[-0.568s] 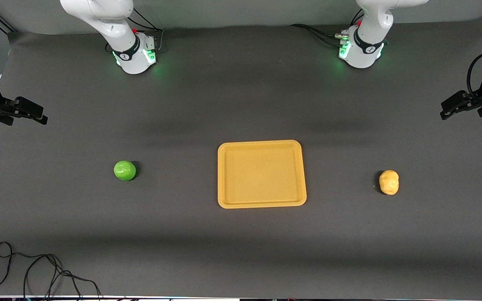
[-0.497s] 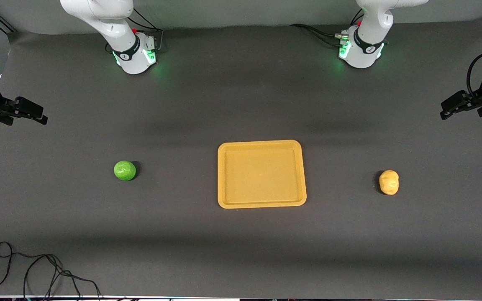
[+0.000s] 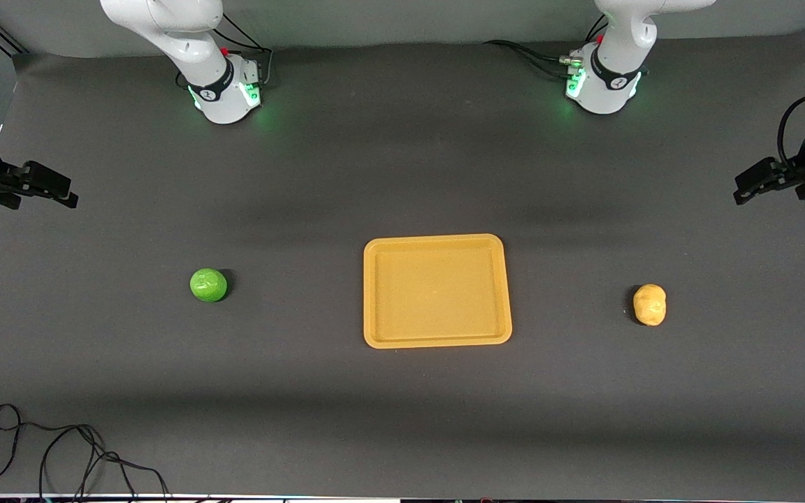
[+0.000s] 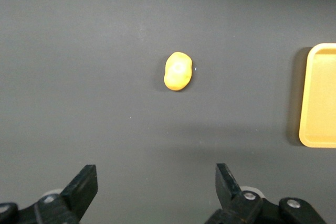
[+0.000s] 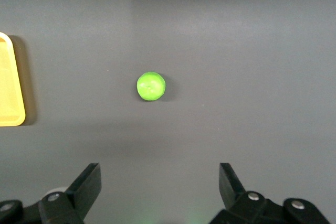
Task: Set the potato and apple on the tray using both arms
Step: 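Reach the left gripper to the yellow potato while the right gripper approaches the apple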
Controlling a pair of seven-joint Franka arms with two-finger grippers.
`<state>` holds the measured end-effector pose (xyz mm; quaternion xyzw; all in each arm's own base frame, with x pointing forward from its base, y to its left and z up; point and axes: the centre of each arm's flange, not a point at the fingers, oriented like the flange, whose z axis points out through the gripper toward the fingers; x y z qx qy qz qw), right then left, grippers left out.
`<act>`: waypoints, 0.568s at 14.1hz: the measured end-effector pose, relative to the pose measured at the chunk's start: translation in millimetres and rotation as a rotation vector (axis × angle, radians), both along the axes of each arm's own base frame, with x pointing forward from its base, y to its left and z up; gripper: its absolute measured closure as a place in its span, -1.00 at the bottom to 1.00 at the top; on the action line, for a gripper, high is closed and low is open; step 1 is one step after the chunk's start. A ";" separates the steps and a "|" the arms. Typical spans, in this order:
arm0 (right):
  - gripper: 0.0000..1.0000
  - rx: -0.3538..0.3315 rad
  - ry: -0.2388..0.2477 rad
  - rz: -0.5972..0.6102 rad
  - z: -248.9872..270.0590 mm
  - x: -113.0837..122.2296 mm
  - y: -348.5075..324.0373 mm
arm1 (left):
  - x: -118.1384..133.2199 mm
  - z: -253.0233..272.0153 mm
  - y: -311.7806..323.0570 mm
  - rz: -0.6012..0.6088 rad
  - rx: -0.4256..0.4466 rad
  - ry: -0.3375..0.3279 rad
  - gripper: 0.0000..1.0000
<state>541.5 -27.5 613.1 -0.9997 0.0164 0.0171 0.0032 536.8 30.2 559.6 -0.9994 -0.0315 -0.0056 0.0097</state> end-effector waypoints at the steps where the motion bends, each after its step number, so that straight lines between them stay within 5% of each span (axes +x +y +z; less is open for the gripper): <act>1: -0.99 0.000 -0.003 -0.002 1.1 0.3 -0.9 | 10.4 -15.1 0.3 -0.001 0.001 0.000 -1.00; 8: -0.99 0.001 0.008 0.001 -4.9 4.9 0.5 | 76.2 -197.8 -0.8 -0.015 0.003 0.105 -1.00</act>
